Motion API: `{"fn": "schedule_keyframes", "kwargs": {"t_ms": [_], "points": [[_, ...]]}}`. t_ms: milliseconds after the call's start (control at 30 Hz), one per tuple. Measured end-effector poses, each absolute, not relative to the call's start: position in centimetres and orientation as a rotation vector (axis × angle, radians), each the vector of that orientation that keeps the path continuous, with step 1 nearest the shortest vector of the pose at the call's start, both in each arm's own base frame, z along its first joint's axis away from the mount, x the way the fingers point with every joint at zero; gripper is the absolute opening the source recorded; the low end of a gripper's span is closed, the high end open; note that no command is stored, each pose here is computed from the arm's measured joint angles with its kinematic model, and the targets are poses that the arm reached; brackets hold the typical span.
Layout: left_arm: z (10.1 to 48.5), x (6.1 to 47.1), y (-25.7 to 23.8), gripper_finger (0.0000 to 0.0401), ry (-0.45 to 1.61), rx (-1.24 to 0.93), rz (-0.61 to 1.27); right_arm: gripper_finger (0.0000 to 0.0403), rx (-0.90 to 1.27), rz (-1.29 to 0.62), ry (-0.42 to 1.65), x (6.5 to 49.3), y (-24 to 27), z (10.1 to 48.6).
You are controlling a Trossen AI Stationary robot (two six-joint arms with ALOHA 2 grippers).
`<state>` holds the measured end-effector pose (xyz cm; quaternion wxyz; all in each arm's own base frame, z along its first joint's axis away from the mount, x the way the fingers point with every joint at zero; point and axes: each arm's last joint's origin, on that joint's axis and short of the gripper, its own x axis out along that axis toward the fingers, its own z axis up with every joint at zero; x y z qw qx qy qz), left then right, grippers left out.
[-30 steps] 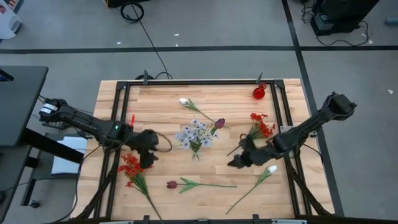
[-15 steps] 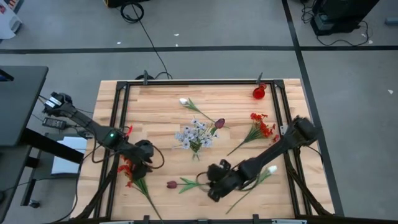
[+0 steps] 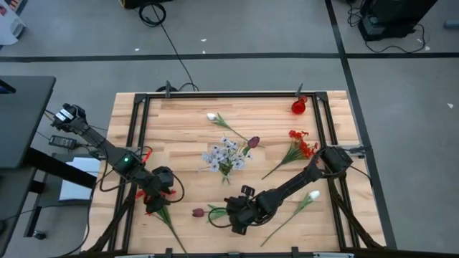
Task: Sort flowers into vase by color
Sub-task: Put the dark red tulip into the transparent vase
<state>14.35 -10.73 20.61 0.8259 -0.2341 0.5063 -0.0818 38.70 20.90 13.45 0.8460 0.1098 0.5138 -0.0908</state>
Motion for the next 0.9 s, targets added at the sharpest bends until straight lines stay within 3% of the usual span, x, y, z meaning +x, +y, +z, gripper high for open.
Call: {"fn": "schedule_keyframes", "kwargs": {"t_ms": [233,467,700,900], "points": [[20.5,14.2,-10.5,0.0233,1.085,-0.482,-0.135,0.0075,0.244,-0.080,1.158,38.7,20.7,13.2],[20.5,14.3,-10.4,0.0233,1.046,-0.462,-0.093,0.0010,0.282,-0.099,1.183,38.4,20.5,12.9],[20.5,14.4,-10.4,0.0233,1.037,-0.459,-0.080,0.0004,0.391,-0.210,1.146,38.1,20.3,13.8],[20.5,14.4,-10.4,0.0233,1.035,-0.493,-0.064,0.0002,0.452,-0.328,0.896,37.0,21.2,18.7]]}}
